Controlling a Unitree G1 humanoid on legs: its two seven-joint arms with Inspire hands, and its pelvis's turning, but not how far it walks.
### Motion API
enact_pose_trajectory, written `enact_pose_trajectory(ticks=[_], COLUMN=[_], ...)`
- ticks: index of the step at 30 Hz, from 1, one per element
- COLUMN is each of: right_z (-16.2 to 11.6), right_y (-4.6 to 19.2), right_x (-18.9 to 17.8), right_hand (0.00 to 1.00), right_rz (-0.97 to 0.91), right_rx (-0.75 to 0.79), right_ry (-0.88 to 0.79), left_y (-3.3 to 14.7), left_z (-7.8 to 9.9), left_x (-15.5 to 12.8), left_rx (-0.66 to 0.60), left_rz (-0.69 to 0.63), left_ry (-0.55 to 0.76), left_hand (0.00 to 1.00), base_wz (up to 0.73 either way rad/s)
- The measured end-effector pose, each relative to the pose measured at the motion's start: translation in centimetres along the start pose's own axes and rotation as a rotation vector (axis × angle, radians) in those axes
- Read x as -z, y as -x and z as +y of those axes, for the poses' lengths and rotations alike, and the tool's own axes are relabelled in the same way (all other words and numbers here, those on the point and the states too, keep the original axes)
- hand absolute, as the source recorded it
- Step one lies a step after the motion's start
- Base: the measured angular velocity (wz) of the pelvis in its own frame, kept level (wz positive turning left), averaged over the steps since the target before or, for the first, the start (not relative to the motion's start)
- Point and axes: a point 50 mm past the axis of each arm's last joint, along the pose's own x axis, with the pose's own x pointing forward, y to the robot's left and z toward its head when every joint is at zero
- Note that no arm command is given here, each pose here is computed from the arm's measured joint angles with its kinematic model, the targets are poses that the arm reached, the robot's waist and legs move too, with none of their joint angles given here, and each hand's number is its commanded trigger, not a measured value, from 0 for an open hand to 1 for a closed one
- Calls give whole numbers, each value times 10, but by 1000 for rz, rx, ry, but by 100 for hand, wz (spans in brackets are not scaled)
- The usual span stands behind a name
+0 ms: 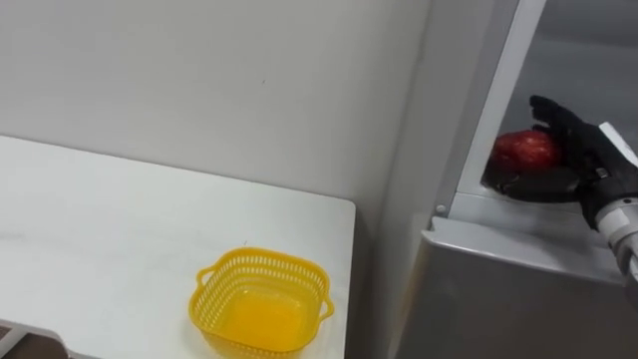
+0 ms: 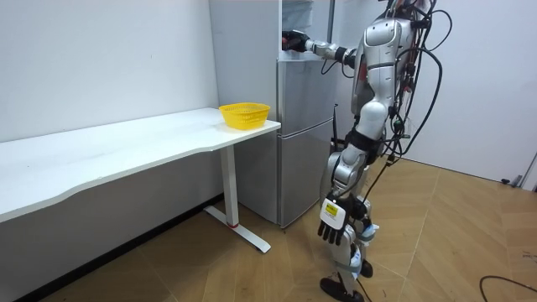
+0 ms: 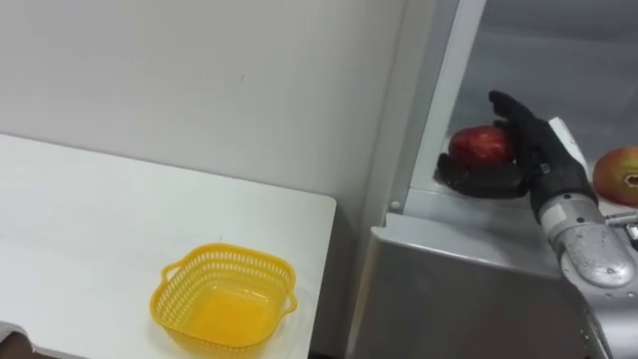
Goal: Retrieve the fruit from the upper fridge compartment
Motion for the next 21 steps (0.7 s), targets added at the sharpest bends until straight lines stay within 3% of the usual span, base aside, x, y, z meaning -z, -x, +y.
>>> enact_pose_trajectory(ticks=[21], right_z=[-1], right_y=[-2], right_x=[-4], right_hand=[100], right_rz=[-15], right_rx=[-6], right_ry=[-114], left_y=[0], left_z=[1], left_x=[-4], left_rx=[-21], left_rz=[-11], left_ry=[-13], left_hand=[0], base_wz=[0])
